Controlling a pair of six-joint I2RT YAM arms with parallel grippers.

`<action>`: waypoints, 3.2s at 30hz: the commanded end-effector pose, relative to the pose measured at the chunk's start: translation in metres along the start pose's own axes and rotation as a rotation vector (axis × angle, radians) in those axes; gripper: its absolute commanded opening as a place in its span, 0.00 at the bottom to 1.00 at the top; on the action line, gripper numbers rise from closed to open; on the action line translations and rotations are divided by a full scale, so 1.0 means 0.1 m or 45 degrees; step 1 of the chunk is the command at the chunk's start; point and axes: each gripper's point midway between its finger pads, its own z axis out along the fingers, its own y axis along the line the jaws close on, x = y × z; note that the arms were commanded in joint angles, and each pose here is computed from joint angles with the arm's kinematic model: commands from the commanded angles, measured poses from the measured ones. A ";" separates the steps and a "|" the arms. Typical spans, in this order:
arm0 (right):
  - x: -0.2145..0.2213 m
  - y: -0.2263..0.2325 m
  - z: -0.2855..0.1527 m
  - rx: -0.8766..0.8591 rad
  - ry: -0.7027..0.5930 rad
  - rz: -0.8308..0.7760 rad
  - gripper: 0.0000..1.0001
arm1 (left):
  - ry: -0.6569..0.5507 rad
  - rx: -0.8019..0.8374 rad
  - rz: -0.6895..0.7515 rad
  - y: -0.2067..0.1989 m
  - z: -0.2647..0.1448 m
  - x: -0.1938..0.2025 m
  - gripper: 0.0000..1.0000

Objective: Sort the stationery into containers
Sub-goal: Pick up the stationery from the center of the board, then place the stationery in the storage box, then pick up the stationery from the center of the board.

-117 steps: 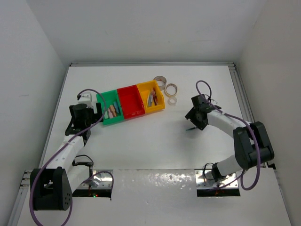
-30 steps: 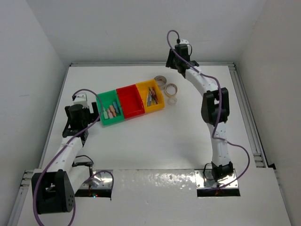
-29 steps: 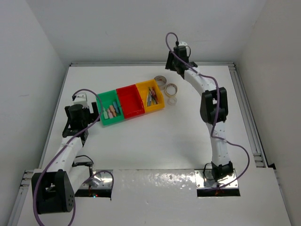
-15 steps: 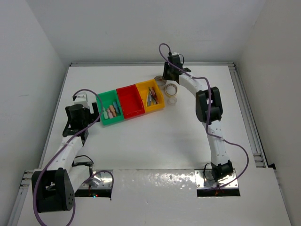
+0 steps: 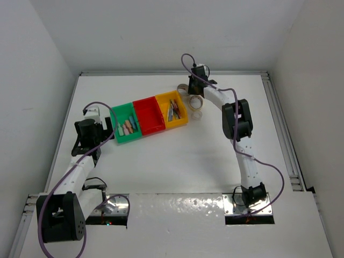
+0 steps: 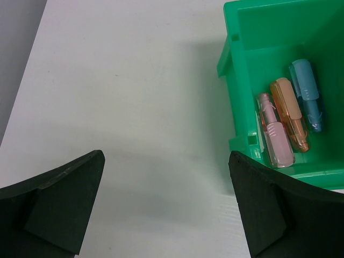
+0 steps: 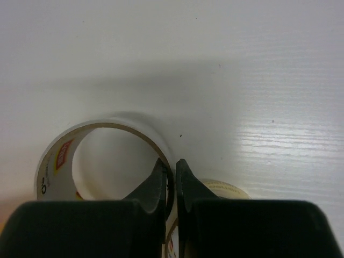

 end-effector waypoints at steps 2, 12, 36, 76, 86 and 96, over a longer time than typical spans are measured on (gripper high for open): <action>-0.18 0.06 -0.13 0.030 -0.073 -0.025 0.00 | -0.053 -0.004 -0.007 0.03 0.00 -0.12 0.99; -1.33 0.19 -1.21 0.041 -0.517 0.024 0.00 | -0.074 -0.031 -0.025 0.07 0.00 -0.13 0.99; 0.34 2.30 -1.44 -0.458 -0.206 -0.659 0.00 | -0.121 -0.039 -0.030 0.10 -0.03 -0.20 0.99; -0.69 1.77 -1.97 -0.447 -0.342 -0.195 0.00 | -0.115 -0.035 -0.034 0.10 -0.02 -0.17 0.99; -0.31 -0.49 -1.22 0.260 0.021 0.133 0.58 | -0.104 -0.019 -0.034 0.08 -0.01 -0.15 0.99; 0.17 -0.55 -0.78 0.177 0.186 0.123 0.49 | -0.096 -0.024 -0.036 0.09 -0.01 -0.14 0.99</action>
